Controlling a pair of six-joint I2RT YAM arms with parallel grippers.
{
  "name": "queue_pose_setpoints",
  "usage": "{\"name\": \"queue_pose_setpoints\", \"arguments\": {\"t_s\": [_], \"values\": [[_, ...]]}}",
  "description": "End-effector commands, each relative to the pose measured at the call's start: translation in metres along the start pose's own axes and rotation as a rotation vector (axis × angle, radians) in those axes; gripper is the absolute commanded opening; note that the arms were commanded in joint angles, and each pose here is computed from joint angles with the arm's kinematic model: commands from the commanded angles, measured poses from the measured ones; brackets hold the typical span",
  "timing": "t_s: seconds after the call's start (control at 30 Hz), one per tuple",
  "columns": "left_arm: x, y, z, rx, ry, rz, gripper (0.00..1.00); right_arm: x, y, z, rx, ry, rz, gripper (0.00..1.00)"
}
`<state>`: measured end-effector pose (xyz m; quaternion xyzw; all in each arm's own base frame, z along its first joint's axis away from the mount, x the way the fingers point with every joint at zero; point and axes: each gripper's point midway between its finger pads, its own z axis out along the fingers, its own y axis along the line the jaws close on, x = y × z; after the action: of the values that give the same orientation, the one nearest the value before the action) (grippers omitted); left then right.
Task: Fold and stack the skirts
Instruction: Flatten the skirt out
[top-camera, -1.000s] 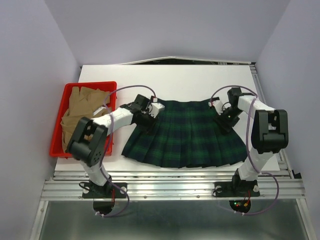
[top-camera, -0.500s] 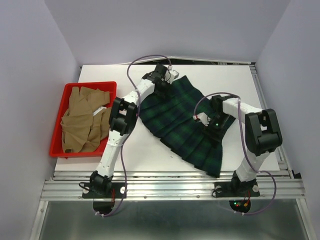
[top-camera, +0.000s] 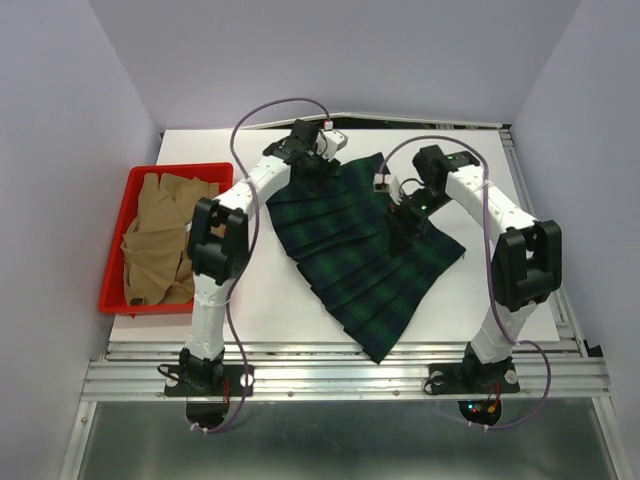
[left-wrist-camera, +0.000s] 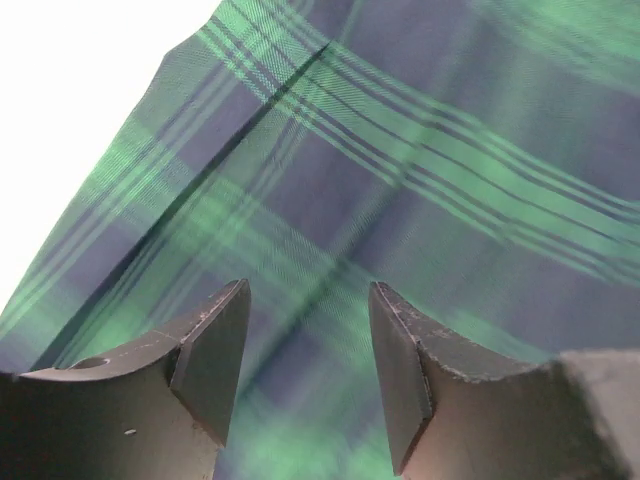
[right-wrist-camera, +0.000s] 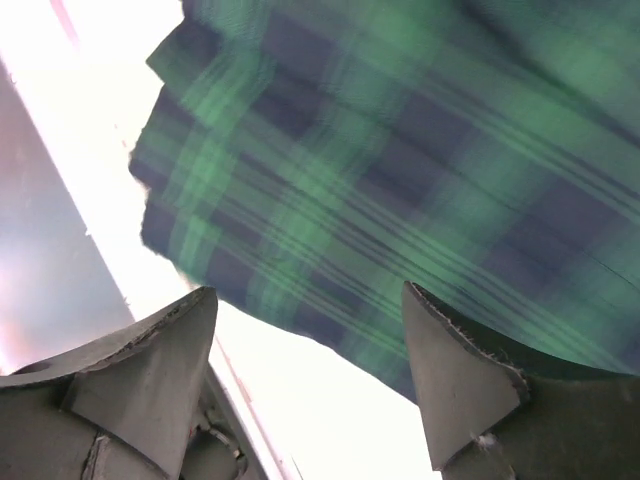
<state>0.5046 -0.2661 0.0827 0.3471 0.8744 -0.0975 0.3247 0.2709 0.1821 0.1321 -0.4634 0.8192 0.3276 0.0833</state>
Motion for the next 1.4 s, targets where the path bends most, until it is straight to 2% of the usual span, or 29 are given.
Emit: {"name": "queue_pose_setpoints", "arguments": {"t_s": [0.0,0.1,0.2,0.37,0.53,0.63,0.73,0.83,0.93,1.03,1.2,1.3,1.37], "values": [[-0.049,-0.018,-0.097,0.027,-0.196,0.001,0.62,-0.012,-0.038,-0.037,0.163,-0.098,0.042,0.78],[-0.016,-0.049,-0.108,0.082,-0.154,0.017,0.63,0.008,-0.084,-0.044,0.267,-0.059,0.096,0.74],[0.021,-0.085,-0.109,0.133,-0.092,0.036,0.62,0.040,-0.121,-0.038,0.358,0.037,0.140,0.70],[0.083,-0.127,-0.099,0.226,0.030,0.038,0.60,0.084,-0.132,-0.019,0.392,0.163,0.125,0.67],[0.109,-0.131,-0.092,0.230,0.087,0.068,0.57,0.134,-0.092,0.004,0.290,0.309,0.101,0.63],[0.113,-0.128,-0.083,0.220,0.113,0.082,0.57,0.146,-0.063,0.017,0.227,0.359,0.062,0.63],[0.115,-0.120,-0.070,0.190,0.142,0.093,0.57,0.146,-0.007,0.035,0.101,0.409,0.002,0.62],[0.116,-0.115,-0.055,0.174,0.162,0.106,0.57,0.130,0.037,0.040,-0.058,0.363,0.012,0.63],[0.124,-0.114,-0.043,0.181,0.194,0.131,0.56,0.092,0.065,0.029,-0.174,0.256,0.019,0.63],[0.142,-0.120,-0.043,0.226,0.228,0.167,0.48,0.044,0.076,0.009,-0.167,0.099,0.004,0.65],[0.181,-0.134,-0.076,0.334,0.269,0.283,0.40,0.003,0.051,-0.037,-0.059,-0.082,-0.008,0.65],[0.194,-0.137,-0.094,0.379,0.257,0.380,0.39,-0.021,0.013,-0.066,0.032,-0.189,0.036,0.66],[0.194,-0.132,-0.095,0.357,0.253,0.414,0.43,-0.027,-0.019,-0.068,0.108,-0.182,0.037,0.66]]}}
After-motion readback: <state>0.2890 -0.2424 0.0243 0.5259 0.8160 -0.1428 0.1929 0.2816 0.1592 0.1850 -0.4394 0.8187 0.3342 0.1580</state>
